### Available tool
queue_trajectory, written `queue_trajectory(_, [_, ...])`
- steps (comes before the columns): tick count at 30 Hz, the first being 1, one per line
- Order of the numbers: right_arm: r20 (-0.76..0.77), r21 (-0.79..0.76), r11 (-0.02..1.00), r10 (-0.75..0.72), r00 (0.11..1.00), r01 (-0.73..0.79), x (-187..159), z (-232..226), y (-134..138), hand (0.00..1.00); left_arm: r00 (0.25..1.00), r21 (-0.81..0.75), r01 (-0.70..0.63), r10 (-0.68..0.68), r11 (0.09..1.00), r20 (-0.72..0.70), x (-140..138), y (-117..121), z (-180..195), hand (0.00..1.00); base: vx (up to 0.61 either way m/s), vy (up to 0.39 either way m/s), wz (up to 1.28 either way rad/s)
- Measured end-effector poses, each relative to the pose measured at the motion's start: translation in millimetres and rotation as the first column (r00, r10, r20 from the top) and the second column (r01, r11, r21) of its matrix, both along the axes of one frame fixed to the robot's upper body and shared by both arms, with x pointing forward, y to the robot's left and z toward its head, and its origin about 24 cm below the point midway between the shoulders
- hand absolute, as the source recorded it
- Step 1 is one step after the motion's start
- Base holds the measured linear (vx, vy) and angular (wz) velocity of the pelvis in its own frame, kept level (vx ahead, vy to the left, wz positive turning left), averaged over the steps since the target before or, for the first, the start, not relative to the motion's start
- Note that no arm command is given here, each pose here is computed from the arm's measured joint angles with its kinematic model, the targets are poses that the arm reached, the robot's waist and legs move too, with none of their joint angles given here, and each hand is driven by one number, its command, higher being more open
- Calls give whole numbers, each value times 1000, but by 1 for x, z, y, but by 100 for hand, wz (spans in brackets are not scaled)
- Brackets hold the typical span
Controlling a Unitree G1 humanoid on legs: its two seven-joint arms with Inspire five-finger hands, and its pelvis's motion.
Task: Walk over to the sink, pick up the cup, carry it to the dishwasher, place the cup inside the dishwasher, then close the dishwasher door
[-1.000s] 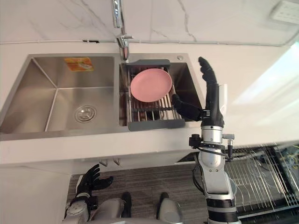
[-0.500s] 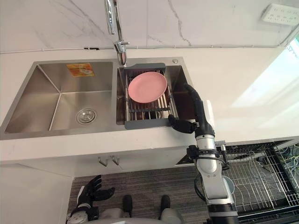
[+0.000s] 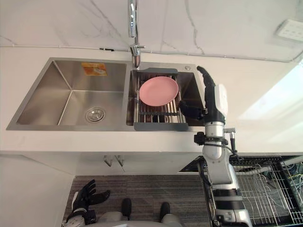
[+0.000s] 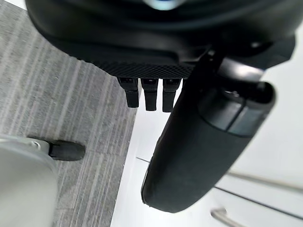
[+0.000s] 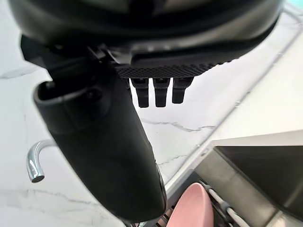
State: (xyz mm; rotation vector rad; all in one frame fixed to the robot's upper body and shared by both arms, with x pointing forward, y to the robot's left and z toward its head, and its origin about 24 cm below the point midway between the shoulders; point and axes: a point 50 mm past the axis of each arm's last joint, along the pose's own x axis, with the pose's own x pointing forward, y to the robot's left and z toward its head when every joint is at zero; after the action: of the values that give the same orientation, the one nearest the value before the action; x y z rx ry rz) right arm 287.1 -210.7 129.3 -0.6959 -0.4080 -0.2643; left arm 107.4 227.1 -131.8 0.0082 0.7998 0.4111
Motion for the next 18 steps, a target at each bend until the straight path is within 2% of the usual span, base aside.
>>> queue_trajectory(7, [-58, -98, 995, -24, 998, 18, 27, 4, -6, 90, 999, 1, -47, 47, 999, -22, -12, 6, -2, 90, 32, -2, 17])
queue_trajectory(18, [-101, -166, 984, 52, 994, -68, 46, 16, 6, 90, 994, -7, -101, 102, 995, 32, -2, 8, 4, 90, 11, 7, 4])
